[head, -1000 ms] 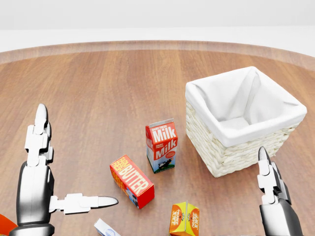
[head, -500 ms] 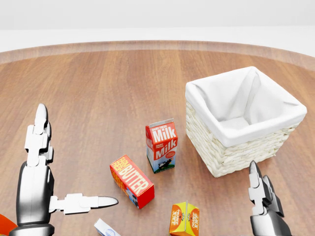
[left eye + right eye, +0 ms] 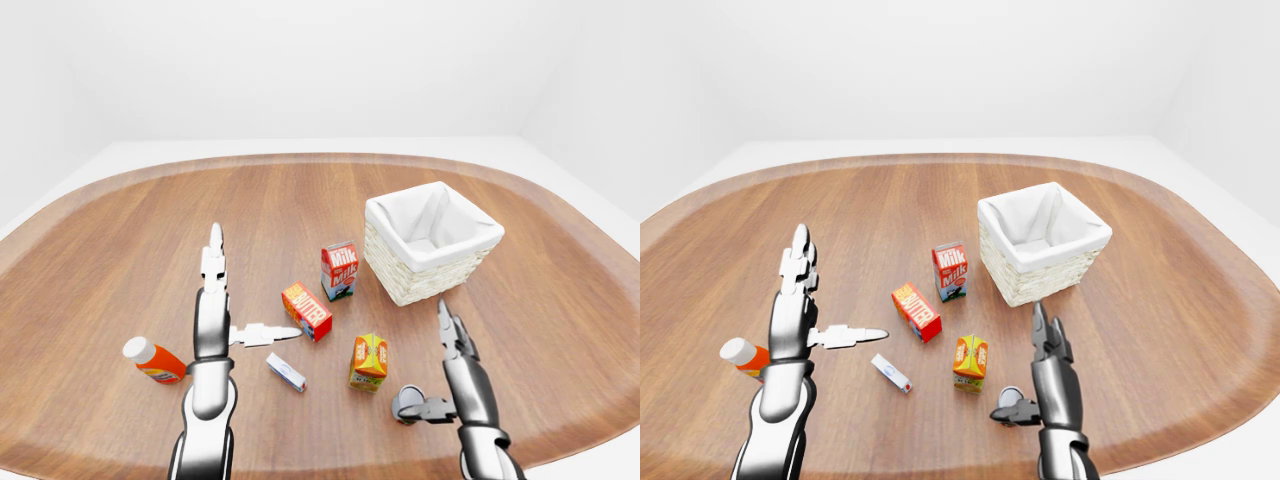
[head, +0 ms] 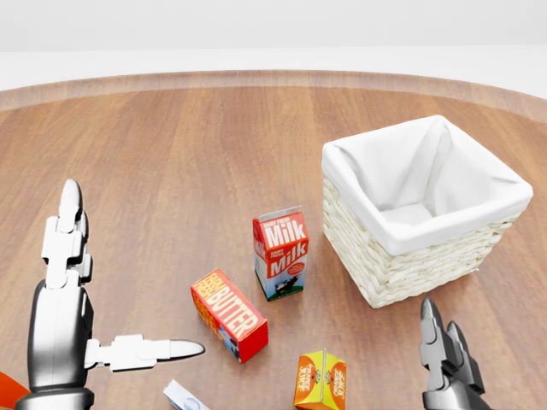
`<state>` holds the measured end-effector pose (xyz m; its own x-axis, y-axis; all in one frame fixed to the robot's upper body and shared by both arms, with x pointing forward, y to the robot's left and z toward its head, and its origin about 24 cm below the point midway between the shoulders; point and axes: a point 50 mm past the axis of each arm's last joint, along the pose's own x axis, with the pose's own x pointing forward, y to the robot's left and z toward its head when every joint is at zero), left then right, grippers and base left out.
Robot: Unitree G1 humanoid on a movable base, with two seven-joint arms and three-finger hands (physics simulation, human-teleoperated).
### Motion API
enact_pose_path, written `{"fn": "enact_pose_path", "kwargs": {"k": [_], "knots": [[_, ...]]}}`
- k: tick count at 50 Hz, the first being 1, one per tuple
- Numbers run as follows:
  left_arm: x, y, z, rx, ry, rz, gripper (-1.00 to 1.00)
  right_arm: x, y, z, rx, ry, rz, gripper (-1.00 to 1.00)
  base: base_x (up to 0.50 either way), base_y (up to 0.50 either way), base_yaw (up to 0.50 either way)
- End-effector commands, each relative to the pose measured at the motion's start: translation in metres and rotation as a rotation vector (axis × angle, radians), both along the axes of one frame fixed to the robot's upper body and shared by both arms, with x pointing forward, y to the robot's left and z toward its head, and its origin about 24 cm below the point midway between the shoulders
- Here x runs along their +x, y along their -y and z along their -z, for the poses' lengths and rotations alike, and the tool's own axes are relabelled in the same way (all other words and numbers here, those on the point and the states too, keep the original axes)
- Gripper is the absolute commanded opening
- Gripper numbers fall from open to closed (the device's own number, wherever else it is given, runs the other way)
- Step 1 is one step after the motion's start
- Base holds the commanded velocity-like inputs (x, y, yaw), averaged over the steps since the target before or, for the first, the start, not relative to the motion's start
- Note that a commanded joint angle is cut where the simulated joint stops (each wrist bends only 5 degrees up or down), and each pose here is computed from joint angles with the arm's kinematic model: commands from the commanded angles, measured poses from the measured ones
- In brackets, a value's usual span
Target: Pick up the alphabet soup and the tomato sauce, and put them in the basket.
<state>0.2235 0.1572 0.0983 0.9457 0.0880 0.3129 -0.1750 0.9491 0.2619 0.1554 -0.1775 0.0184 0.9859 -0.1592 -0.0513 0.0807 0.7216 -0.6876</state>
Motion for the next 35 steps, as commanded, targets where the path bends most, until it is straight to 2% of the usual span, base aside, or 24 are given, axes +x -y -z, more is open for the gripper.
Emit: {"fn": "enact_pose_path", "kwargs": {"k": [1,35], "knots": [[0.0,0.0,0.0,-0.002,0.001,0.0,1.0,-0.009,-0.002,0.009,-0.035,-0.031,0.003,1.0,0.0,0.0,0.0],[0.0,0.0,0.001,0.002,-0.003,0.002,1.0,-0.011,-0.012,0.033,-0.115,-0.068,-0.031,1.0,0.0,0.0,0.0]]}}
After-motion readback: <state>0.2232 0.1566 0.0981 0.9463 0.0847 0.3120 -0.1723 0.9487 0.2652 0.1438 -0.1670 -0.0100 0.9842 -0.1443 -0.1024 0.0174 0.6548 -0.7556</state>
